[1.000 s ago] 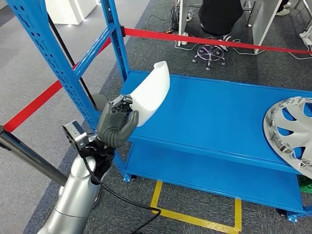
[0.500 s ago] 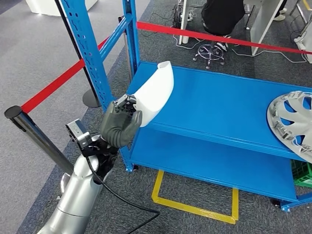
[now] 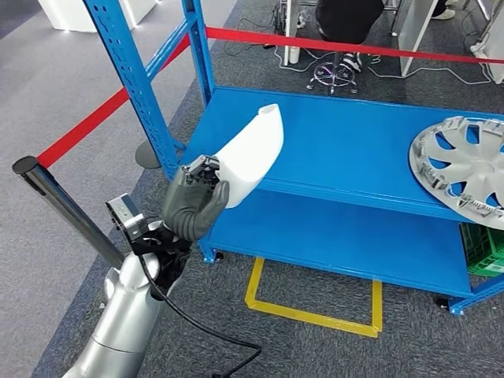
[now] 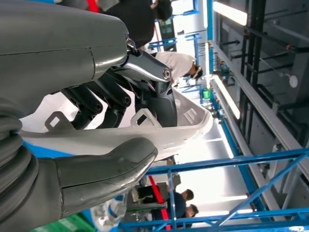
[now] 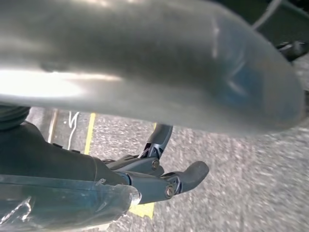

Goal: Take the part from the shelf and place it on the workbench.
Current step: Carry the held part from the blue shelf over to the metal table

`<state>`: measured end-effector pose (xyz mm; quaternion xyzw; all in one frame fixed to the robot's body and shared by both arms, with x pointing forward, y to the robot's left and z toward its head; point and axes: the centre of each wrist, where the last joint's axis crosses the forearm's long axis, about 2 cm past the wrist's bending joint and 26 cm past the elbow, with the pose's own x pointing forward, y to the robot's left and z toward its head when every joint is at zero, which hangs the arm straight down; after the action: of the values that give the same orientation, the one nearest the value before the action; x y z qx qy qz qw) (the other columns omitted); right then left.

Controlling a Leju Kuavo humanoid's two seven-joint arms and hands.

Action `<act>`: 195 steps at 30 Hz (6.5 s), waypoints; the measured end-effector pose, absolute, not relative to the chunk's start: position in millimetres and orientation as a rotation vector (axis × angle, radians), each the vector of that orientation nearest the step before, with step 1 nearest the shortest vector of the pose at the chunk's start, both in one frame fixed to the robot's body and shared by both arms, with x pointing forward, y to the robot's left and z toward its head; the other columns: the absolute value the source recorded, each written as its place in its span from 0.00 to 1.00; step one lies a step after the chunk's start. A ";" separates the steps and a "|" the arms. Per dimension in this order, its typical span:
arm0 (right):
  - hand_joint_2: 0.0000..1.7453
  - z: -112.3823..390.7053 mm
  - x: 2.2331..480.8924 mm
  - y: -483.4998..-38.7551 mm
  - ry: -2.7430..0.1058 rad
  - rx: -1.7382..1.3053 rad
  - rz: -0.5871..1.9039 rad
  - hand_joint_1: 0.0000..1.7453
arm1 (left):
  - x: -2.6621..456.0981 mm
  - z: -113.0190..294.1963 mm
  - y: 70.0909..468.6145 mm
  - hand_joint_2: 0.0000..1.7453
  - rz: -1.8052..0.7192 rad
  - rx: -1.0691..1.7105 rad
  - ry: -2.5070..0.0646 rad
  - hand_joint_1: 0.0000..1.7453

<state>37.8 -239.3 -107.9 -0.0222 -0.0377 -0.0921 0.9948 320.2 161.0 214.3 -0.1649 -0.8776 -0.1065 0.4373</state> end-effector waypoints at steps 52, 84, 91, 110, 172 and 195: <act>0.00 -108.0 40.9 -244.5 -0.138 -0.082 -0.156 0.00 | 316.3 177.1 141.9 1.00 -0.284 -0.477 -2.028 1.00; 0.00 -108.4 41.1 -252.2 -0.290 -0.164 -0.185 0.00 | 303.7 156.7 203.5 1.00 -0.058 -0.417 -2.035 1.00; 0.00 -108.1 43.7 -254.0 -0.290 -0.178 -0.183 0.00 | 304.3 155.7 216.7 1.00 -0.013 -0.360 -1.970 1.00; 0.00 -108.4 44.1 -258.0 -0.287 -0.168 -0.176 0.00 | 306.3 157.3 221.7 1.00 0.015 -0.175 -1.909 1.00; 0.00 -109.4 37.9 -261.5 -0.267 -0.142 -0.180 0.00 | 315.5 178.9 213.5 1.00 -0.162 -0.207 -2.027 1.00; 0.00 -109.4 34.7 -257.5 -0.226 -0.153 -0.219 0.00 | 334.9 216.4 220.7 1.00 -0.243 -0.103 -2.163 1.00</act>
<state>34.7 -257.5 -109.4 -0.0759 -0.1125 -0.1089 0.9847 334.9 220.7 216.4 -0.0417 -0.8799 -0.0989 0.4628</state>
